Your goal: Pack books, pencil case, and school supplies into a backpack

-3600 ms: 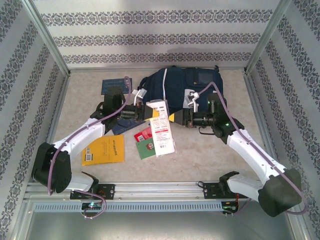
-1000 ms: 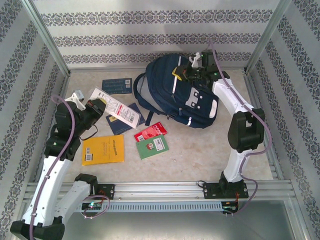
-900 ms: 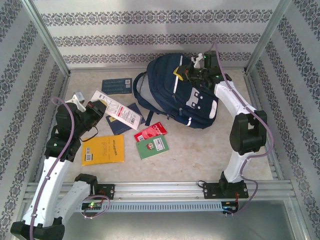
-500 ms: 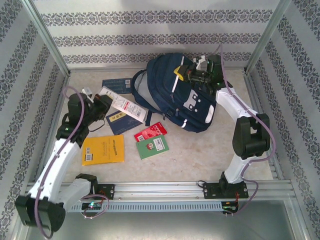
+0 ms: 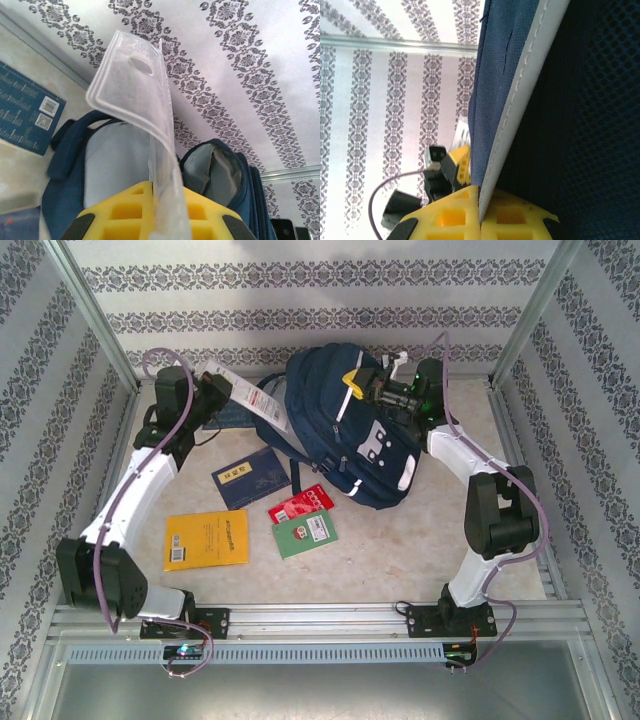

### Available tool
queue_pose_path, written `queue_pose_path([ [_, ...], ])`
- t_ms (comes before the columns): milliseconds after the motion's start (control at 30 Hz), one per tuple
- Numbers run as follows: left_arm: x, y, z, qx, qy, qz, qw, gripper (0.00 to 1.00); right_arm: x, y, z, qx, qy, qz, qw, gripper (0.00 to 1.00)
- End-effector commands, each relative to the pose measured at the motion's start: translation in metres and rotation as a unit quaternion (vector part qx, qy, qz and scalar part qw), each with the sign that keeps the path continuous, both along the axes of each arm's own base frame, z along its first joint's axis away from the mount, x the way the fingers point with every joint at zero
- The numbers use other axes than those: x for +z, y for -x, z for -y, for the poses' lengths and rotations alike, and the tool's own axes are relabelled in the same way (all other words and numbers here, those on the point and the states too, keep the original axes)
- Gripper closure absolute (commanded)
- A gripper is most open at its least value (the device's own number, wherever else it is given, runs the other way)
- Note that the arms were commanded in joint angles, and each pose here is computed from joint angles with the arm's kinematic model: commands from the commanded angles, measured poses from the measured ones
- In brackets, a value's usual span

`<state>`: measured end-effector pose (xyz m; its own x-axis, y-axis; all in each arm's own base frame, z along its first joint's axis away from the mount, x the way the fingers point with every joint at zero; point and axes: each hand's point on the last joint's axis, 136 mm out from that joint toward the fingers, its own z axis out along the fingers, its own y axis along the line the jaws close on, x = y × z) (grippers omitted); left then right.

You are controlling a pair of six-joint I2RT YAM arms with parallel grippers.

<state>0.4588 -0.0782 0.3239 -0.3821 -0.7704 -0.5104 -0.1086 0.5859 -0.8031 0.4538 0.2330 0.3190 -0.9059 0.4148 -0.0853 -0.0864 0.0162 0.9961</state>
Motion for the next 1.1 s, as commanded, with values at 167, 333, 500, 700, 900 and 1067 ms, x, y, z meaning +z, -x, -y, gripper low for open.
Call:
queue_pose_path([
  [167, -0.036, -0.036, 0.052, -0.108, 0.133, 0.023, 0.985, 1.0, 0.094, 0.048, -0.003, 0.036, -0.058, 0.19, 0.979, 1.0],
  [333, -0.041, -0.018, 0.102, -0.154, 0.135, 0.041, 0.978, 1.0, 0.113, 0.044, 0.0, 0.029, -0.086, 0.206, 0.974, 1.0],
  [500, -0.058, -0.008, 0.146, -0.171, 0.115, 0.042, 0.978, 1.0, 0.125, 0.035, -0.003, 0.033, -0.122, 0.213, 0.969, 1.0],
  [700, -0.087, -0.007, 0.203, -0.198, 0.115, 0.021, 0.973, 1.0, 0.123, 0.023, -0.003, 0.034, -0.135, 0.212, 0.967, 1.0],
  [900, -0.118, 0.004, 0.279, -0.287, 0.13, -0.036, 0.948, 0.52, 0.122, -0.001, 0.012, 0.016, -0.14, 0.211, 0.967, 1.0],
  [1067, -0.101, 0.01, 0.264, -0.279, 0.06, -0.022, 0.958, 0.21, 0.122, -0.013, 0.057, -0.061, -0.12, 0.23, 0.964, 1.0],
])
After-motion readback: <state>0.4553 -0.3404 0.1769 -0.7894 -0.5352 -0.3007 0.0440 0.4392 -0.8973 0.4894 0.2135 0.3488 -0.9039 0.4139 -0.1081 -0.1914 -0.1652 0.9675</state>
